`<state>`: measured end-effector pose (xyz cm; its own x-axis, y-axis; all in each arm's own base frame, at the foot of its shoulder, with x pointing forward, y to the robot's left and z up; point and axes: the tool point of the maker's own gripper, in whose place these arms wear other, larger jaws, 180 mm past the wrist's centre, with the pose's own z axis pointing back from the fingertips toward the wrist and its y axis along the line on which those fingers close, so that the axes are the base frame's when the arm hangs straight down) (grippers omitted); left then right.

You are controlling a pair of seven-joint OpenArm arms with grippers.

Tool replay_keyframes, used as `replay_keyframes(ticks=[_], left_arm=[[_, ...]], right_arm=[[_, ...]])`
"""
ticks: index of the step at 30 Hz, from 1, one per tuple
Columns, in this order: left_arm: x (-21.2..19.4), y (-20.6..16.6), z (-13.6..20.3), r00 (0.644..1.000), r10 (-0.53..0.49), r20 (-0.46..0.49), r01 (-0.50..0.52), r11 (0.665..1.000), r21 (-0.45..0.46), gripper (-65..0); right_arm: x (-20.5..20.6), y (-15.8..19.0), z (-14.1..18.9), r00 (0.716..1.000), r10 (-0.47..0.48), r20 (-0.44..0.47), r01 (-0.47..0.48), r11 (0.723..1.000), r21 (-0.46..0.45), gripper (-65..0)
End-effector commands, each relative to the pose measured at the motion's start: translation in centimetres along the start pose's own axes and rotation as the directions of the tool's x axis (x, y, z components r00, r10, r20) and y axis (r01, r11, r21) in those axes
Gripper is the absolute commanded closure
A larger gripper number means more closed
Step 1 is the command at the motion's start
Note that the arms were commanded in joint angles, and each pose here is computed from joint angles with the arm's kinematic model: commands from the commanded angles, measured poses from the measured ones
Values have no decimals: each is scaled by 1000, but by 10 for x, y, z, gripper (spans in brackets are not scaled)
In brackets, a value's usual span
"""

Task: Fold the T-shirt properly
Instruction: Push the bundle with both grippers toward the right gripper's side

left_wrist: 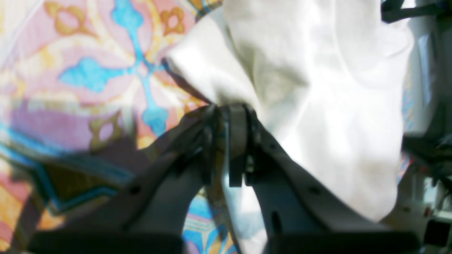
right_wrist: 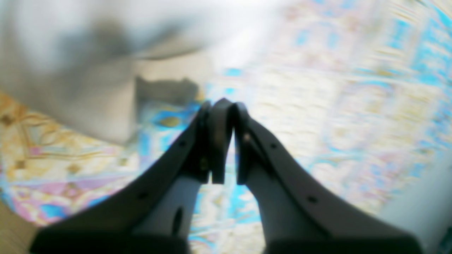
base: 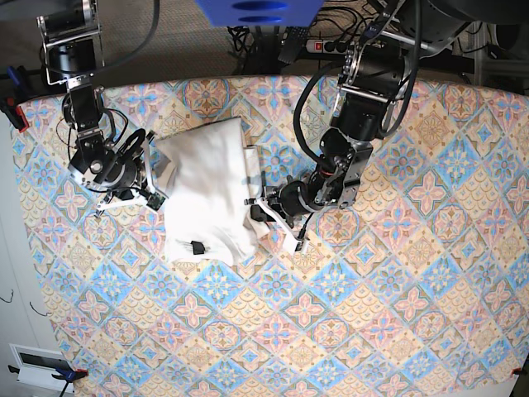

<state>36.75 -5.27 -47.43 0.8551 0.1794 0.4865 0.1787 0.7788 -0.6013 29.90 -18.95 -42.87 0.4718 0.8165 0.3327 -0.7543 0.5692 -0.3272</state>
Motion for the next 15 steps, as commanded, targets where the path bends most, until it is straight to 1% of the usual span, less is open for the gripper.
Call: replay_keyframes(ticks=[1,3,4,6,9,12,15], left_arm=[[15,-7,0,999,-12,32,13,1000,-11,-53],[34,-1,13,996,-53,71,53,999,-2,-53],[35,-1,19,995,-69,72,69,998,-3,-53],[41,-11,32,988,-106,108,109,994,-22,-53],[54,-19,52,972,-156,173,163,986,-27,-53],[57,-27,53,968,-166,188,176,984,-38,-53],[55,-50,44,969,-150,195,167,983,-79,-56]], right_arm=[[16,-16,9,999,6,53,-4,999,-42,-38],[17,-16,16,998,5,68,-1,998,-58,-38],[18,-15,20,997,7,77,-2,998,-66,-38],[25,-13,31,994,24,107,-15,996,-87,-38],[32,-4,42,990,50,134,-37,995,-94,-38],[35,6,43,988,56,144,-45,996,-80,-38],[41,22,40,986,26,165,-19,999,-47,-38]])
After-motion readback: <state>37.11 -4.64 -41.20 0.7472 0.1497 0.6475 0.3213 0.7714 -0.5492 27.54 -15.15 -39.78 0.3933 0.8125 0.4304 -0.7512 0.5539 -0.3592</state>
